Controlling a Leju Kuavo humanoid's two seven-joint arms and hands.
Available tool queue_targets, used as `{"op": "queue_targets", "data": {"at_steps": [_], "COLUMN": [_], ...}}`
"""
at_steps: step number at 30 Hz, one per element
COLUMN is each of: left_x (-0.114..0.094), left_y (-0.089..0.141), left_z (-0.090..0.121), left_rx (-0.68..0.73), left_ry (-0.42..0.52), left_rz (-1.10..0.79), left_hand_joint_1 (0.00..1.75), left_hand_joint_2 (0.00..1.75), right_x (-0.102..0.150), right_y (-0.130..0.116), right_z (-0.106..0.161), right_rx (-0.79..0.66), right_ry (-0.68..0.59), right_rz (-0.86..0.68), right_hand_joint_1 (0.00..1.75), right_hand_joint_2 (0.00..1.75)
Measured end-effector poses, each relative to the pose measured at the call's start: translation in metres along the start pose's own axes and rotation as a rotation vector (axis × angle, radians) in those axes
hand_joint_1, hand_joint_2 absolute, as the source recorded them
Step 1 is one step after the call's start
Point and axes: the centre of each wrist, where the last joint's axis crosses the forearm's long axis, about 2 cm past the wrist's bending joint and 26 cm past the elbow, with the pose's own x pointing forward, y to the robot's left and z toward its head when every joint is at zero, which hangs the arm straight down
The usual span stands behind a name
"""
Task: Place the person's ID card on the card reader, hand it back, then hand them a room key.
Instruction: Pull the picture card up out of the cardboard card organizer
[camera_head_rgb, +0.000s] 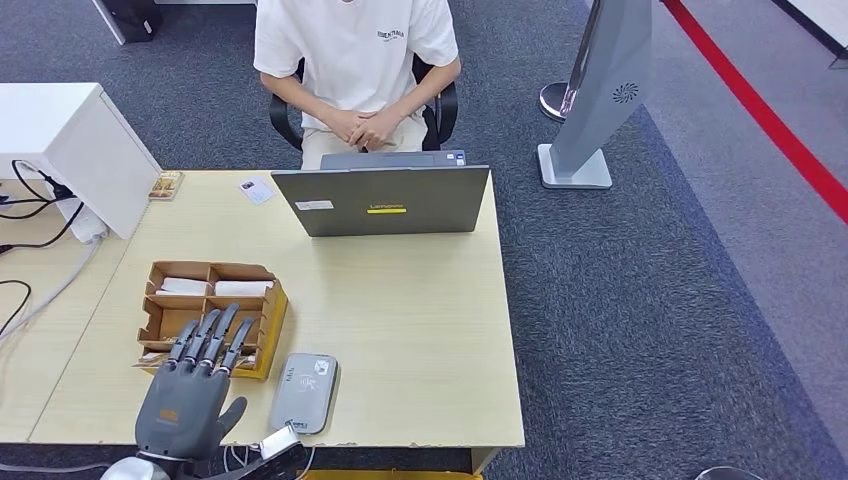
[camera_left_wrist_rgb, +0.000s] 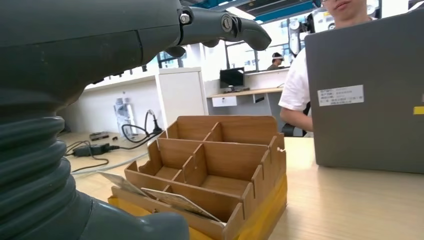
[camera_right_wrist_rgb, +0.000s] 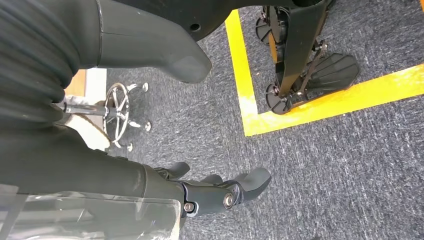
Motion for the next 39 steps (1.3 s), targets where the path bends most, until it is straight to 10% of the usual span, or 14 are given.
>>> {"op": "queue_targets", "data": {"at_steps": [39], "left_x": [-0.036], "left_y": [-0.031], "left_z": [0.031], "left_rx": [0.027], "left_ry": [0.363], "left_rz": [-0.102], "left_hand_joint_1": [0.00], "left_hand_joint_2": [1.75], "right_x": [0.000], "right_y": [-0.001], "right_z": [0.000], "right_rx": [-0.008], "right_ry": [-0.001], "right_rz": [0.061], "right_hand_joint_1": [0.00], "right_hand_joint_2": [1.75]}}
